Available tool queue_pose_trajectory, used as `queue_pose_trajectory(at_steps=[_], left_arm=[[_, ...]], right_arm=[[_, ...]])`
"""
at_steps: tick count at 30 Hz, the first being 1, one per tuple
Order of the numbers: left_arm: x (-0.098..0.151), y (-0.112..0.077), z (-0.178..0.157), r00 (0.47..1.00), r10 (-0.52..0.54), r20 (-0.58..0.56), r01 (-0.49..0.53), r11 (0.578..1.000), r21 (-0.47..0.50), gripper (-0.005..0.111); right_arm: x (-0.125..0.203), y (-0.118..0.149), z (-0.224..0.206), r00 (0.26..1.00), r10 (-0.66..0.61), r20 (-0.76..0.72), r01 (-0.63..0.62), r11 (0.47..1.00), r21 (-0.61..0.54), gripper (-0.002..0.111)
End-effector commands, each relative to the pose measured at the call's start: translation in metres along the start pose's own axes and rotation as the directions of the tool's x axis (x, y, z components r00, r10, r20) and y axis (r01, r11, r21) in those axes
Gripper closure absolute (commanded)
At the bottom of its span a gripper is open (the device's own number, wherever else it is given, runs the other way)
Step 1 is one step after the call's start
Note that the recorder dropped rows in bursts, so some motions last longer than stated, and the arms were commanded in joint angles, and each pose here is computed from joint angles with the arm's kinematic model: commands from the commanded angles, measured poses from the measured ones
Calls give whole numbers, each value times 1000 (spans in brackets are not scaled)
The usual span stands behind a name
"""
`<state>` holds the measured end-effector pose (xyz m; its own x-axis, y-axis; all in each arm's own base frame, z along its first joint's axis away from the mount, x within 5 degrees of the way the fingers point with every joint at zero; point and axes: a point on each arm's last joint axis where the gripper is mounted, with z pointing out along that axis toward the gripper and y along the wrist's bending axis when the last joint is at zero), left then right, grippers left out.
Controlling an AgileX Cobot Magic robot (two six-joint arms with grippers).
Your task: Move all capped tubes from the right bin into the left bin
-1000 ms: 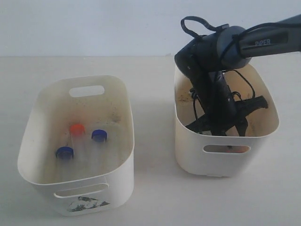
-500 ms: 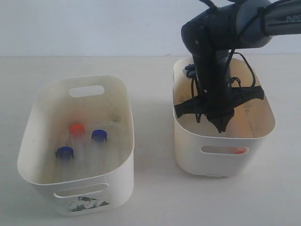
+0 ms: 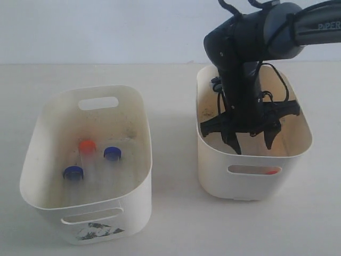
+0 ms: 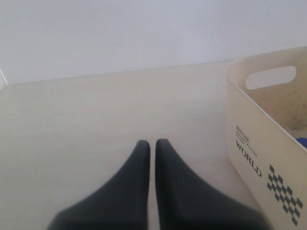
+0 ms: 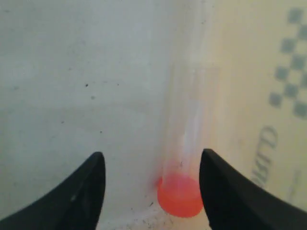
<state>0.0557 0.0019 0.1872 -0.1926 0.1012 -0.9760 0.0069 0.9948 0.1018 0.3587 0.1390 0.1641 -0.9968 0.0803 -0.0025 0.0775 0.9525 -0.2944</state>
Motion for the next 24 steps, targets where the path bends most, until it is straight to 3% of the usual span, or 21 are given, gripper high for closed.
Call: queue_pose_trajectory(at_steps=[1,7,14,19,24], left_arm=[[-2,0,0,1000,-23,15,23,1000,2,102],[-2,0,0,1000,-23,15,23,1000,2,102],[-2,0,0,1000,-23,15,23,1000,2,102],[-2,0,0,1000,-23,15,23,1000,2,102],[-2,0,0,1000,-23,15,23,1000,2,102]], right_arm=[[-3,0,7,1000,15,3,-16,999,32,51],[-4,3,20,1000,20,-20,-19,998,59,51],[-5,7,31,999,19,-45,-15,997,72,30],[-4,10,40,998,14,-68,-8,997,80,31],[-2,18,57,991,7,-132,2,998,68,46]])
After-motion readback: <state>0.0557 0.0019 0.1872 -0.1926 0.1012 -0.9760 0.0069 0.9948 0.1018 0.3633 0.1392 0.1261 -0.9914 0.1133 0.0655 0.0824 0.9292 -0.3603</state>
